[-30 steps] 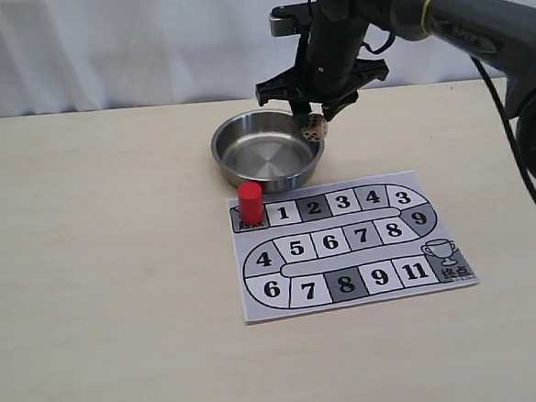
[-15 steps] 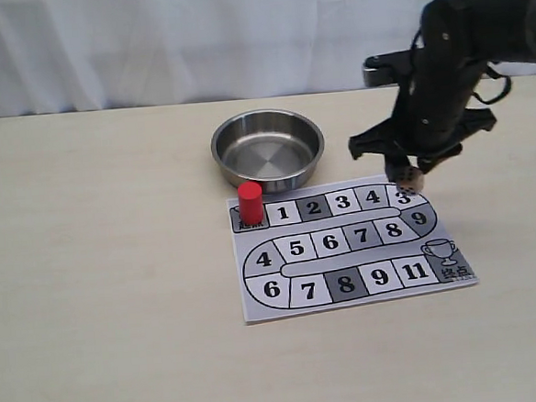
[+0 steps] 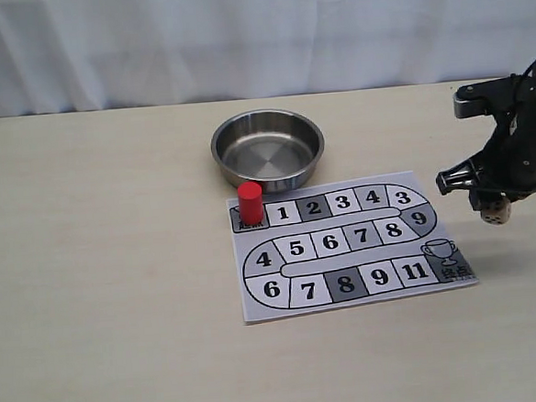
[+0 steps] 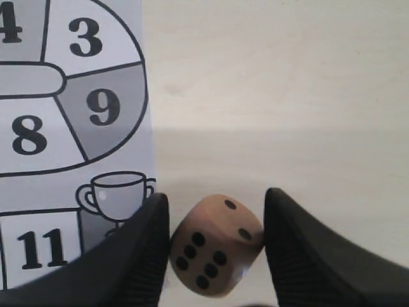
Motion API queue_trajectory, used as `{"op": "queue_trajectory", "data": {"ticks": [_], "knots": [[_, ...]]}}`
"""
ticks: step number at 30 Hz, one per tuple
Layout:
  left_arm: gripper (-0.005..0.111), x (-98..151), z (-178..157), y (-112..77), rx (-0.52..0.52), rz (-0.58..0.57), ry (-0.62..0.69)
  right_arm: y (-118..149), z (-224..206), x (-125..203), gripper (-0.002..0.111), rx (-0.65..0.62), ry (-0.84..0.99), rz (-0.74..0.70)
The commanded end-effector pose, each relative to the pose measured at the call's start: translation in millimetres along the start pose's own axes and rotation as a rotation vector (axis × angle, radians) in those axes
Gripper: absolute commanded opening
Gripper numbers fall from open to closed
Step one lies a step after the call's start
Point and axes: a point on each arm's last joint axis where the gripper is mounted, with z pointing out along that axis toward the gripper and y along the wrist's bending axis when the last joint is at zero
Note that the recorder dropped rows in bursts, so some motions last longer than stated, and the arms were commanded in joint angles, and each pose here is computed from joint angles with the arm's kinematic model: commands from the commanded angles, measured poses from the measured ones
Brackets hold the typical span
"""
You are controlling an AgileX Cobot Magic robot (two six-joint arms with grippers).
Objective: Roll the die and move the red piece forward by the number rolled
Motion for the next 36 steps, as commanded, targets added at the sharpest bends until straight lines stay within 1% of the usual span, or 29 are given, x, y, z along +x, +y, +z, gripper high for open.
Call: {"op": "queue_trajectory", "data": {"ticks": [1,3,5,7,8,10,12,13,17,22,36], "knots": [[0.000,-4,-1,0.0,0.001,-0.007,-0.024,10,8,1,0.007,-0.113,-0.008,0.043],[0.000,-4,-1,0.0,0.001,-0.007,-0.024,24,8,0,0.015,-0.264,-0.007,0.028],[0.000,-4,-1,0.0,0.001,-0.007,-0.024,39,8,0,0.026,-0.429,-0.016,-0.003],[0.000,-4,-1,0.0,0.001,-0.007,-0.024,51,9,-2,0.045,-0.571,-0.031,-0.006],[0.000,-4,-1,0.0,0.001,-0.007,-0.024,54,9,-3,0.057,-0.600,-0.050,-0.019],[0.000,-4,-1,0.0,0.001,-0.007,-0.024,56,12,-5,0.083,-0.618,-0.062,0.016],[0.000,-4,-1,0.0,0.001,-0.007,-0.024,54,14,-6,0.101,-0.595,-0.075,0.015],[0.000,-4,-1,0.0,0.001,-0.007,-0.024,53,14,-7,0.105,-0.579,-0.082,0.014],[0.000,-4,-1,0.0,0.001,-0.007,-0.024,49,17,-9,0.106,-0.530,-0.093,0.058],[0.000,-4,-1,0.0,0.001,-0.007,-0.024,45,19,-9,0.106,-0.475,-0.111,0.012],[0.000,-4,-1,0.0,0.001,-0.007,-0.024,41,20,-13,0.106,-0.431,-0.154,0.001]]}}
